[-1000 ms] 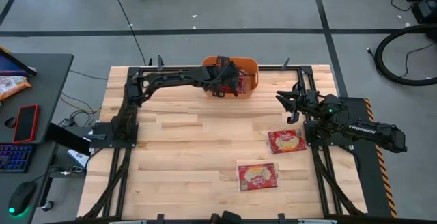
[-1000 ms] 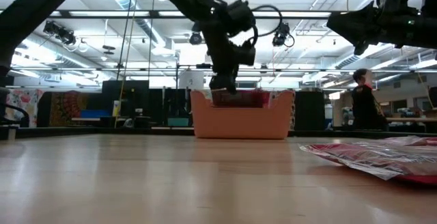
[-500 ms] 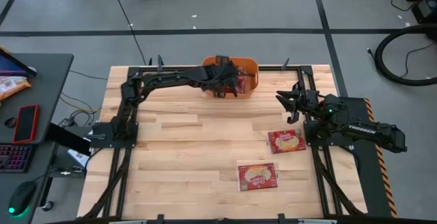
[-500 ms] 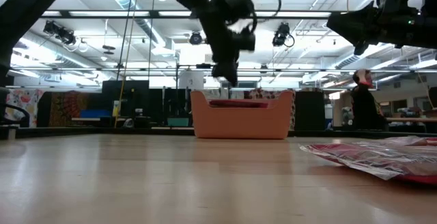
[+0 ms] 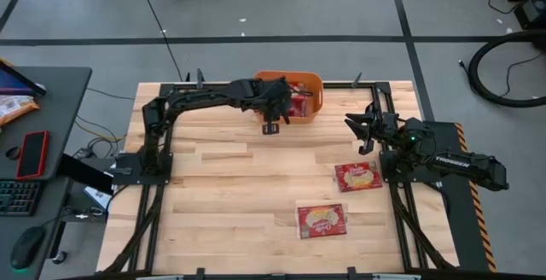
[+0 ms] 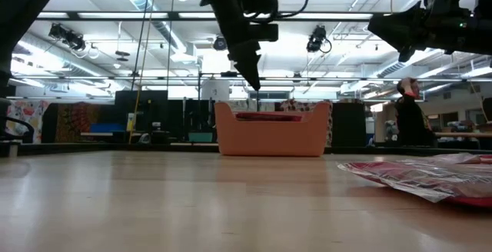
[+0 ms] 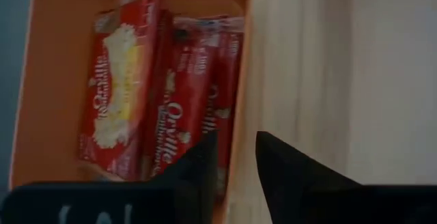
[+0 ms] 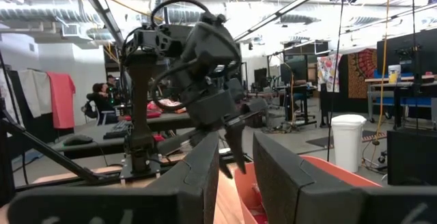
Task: Sort popcorn bags into baskets
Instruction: Put the red popcorn bag into the orange bin
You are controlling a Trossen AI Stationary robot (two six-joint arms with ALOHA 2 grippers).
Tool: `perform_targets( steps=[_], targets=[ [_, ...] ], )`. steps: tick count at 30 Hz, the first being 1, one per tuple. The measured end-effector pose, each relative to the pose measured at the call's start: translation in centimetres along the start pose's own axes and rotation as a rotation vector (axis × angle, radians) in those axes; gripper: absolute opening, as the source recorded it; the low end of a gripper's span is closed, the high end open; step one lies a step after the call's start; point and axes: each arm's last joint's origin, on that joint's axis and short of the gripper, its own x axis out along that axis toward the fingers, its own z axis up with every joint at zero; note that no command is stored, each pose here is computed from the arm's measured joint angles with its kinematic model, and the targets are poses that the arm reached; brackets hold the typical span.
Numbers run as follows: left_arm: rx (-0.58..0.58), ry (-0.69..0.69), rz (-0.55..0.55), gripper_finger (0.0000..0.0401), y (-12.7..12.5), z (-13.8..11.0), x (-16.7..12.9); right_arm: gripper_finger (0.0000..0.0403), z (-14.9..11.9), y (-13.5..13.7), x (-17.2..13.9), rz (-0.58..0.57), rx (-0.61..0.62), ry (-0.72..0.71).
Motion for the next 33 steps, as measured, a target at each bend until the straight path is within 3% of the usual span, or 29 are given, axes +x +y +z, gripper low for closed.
perform_targets(
  steps=[11,20,26,33],
  targets=[
    [0.029,0.066,-0.05,0.0075,-2.5,-0.1,-0.8,0.0096,0.0,0.0,0.0,0.0,0.0,0.0],
    [0.109,0.065,-0.074,0.0058,-8.8,-1.8,1.0,0.0096,0.0,0.0,0.0,-0.001,0.0,-0.001],
    [0.122,-0.092,-0.055,0.0046,-10.9,-2.5,0.3,0.0096,0.0,0.0,0.0,0.003,-0.001,-0.004],
    [0.144,-0.348,0.014,0.0043,-11.1,-3.7,-0.4,0.0096,0.0,0.0,0.0,0.002,0.0,0.004]
  ],
)
